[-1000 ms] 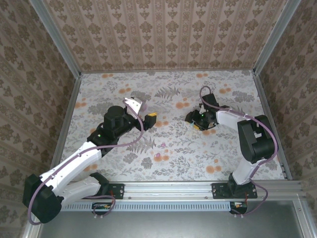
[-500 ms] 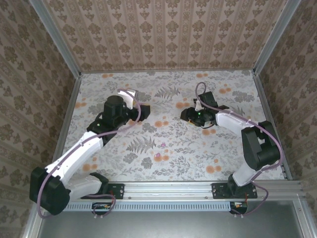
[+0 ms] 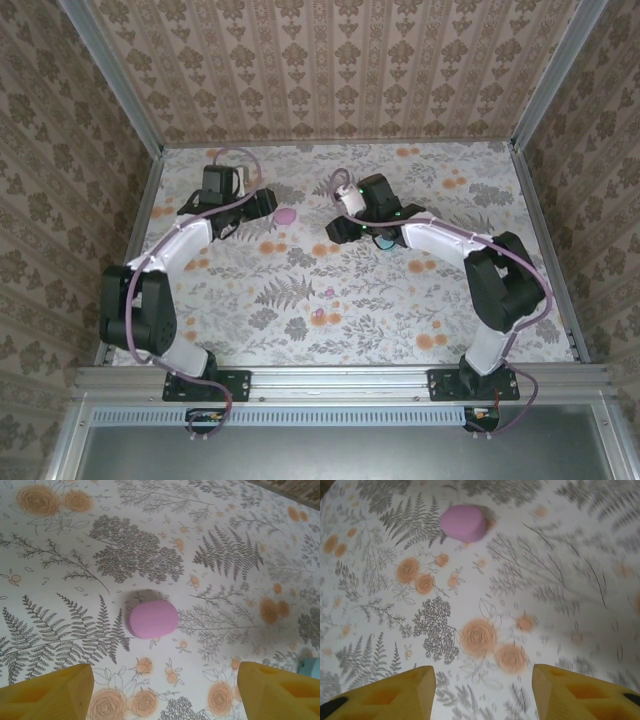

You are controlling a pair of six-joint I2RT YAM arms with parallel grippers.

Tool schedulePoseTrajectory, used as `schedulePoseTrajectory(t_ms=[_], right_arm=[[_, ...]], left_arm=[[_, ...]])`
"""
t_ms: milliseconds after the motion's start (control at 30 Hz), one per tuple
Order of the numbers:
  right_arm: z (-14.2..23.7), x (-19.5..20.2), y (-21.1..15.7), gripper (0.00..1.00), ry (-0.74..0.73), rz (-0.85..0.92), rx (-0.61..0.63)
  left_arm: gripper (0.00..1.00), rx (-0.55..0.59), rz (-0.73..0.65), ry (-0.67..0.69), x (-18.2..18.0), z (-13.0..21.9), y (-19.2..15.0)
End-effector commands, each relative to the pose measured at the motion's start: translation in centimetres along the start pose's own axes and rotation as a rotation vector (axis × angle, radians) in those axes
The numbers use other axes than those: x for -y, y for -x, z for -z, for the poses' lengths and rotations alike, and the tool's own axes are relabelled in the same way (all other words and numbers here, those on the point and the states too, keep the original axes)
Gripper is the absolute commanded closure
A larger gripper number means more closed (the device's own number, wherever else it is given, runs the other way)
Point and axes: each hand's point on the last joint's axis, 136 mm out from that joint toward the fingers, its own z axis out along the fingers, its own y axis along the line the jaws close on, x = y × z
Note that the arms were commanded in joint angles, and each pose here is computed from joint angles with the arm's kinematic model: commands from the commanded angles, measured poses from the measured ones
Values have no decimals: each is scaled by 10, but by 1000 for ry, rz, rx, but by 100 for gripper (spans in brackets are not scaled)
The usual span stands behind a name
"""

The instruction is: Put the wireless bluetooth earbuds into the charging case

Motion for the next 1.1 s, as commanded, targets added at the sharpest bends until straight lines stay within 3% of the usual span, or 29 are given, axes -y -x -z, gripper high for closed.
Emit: schedulePoseTrajectory(t_ms=[0, 200, 500, 867, 1067], right_arm=[[-14, 2, 8, 44, 8, 197, -13], [-33, -2, 10, 44, 40, 318, -52], [-36, 2, 9, 44, 26, 303, -59], [-39, 9, 1, 44, 8, 368, -75], [-42, 5, -1, 44, 63, 386, -82]], left_arm=[[27, -81, 68, -31, -1, -16, -1], [33, -192, 128, -42, -7, -54, -12], [38, -287, 155, 37, -17, -101, -20], [48, -367, 69, 26, 0, -132, -35], [52, -396, 27, -80, 29, -140, -43]])
